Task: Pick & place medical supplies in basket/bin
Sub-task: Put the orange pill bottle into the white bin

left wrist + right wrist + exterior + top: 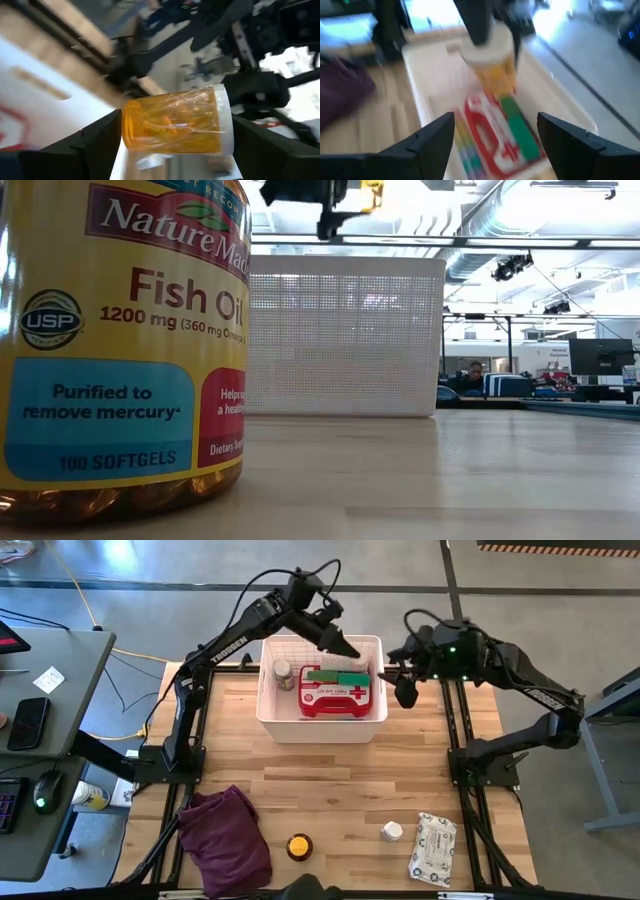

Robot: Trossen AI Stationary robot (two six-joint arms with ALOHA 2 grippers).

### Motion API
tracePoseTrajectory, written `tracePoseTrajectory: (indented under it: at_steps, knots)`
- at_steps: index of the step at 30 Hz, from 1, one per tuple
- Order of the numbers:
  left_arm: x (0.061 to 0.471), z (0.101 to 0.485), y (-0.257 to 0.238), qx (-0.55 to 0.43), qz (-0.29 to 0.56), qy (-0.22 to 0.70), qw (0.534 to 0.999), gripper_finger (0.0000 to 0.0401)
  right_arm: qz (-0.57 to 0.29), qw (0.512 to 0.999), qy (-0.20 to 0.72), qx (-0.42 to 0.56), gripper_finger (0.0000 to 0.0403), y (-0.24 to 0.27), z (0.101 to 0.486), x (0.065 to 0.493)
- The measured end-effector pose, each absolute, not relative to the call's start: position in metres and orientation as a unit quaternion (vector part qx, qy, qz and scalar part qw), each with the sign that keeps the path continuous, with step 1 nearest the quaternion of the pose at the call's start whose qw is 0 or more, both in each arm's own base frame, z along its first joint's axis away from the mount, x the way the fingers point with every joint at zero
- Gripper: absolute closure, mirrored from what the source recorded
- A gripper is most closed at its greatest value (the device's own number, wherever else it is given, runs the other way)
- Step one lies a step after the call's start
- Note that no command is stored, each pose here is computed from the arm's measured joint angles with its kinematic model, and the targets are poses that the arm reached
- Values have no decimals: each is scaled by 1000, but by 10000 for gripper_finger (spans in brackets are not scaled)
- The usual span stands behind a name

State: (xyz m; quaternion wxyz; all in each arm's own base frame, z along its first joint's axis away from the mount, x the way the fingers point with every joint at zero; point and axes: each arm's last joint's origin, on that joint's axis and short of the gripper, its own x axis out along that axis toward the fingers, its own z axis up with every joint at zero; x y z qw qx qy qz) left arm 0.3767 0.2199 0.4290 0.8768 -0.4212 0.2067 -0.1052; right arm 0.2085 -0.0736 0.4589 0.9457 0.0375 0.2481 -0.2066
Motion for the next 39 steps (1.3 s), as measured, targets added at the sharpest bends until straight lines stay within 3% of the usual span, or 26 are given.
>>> tracePoseTrajectory:
  at_steps: [5, 14, 19, 39]
  knots:
    - [382, 444, 219, -452, -153, 168, 862, 48, -195, 967, 163, 15, 128, -69, 476, 213]
    - [384, 478, 220, -480, -211, 79, 848, 43, -223, 963, 149, -32, 128, -64, 480, 217]
    - [384, 479, 218, -499, -214, 81, 836, 48, -261, 956, 121, -58, 128, -66, 487, 216]
    - [390, 487, 207, -509, -222, 55, 830, 41, -264, 959, 89, -48, 128, -69, 490, 227]
